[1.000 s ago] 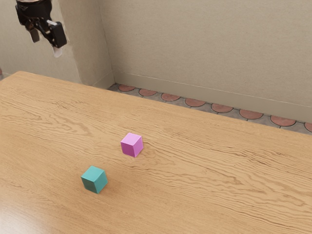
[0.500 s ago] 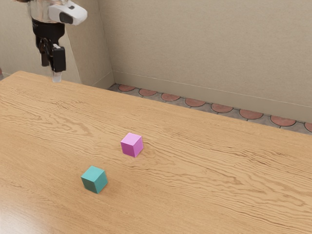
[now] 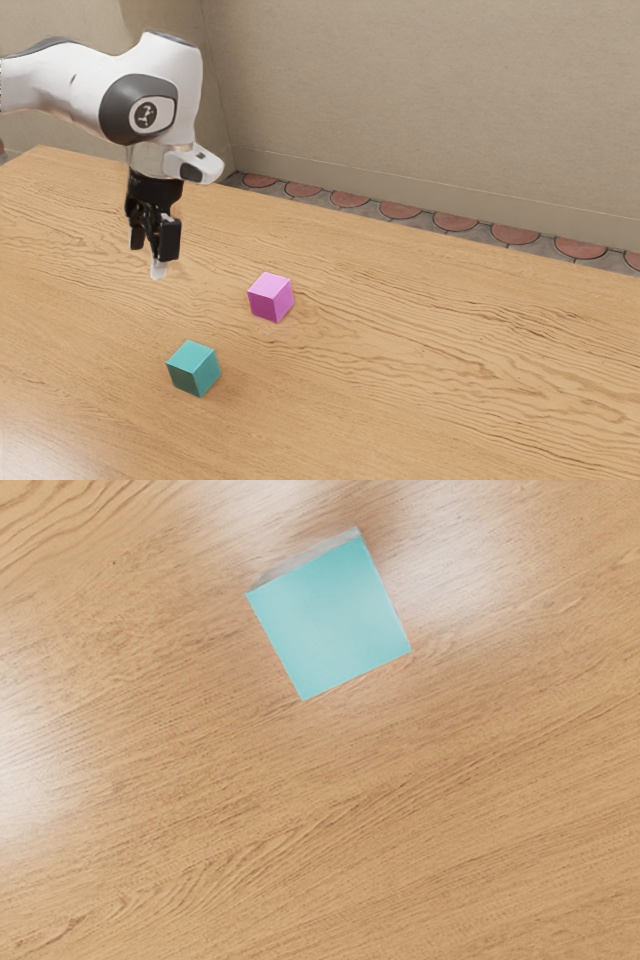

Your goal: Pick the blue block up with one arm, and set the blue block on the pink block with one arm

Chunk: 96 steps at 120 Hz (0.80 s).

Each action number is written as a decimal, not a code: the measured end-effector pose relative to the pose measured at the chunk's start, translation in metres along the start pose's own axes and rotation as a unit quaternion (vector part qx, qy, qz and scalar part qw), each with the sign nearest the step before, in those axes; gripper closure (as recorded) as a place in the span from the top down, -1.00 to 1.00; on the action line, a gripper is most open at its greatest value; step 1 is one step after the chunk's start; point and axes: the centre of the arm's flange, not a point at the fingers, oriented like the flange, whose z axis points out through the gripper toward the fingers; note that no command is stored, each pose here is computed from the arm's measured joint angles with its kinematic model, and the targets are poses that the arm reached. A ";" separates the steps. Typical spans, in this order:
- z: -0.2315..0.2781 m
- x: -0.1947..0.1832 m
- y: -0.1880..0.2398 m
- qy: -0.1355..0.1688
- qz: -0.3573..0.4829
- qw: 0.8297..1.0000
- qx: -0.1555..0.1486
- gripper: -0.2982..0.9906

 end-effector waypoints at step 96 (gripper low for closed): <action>0.157 0.030 -0.017 0.040 -0.107 0.991 -0.063 0.54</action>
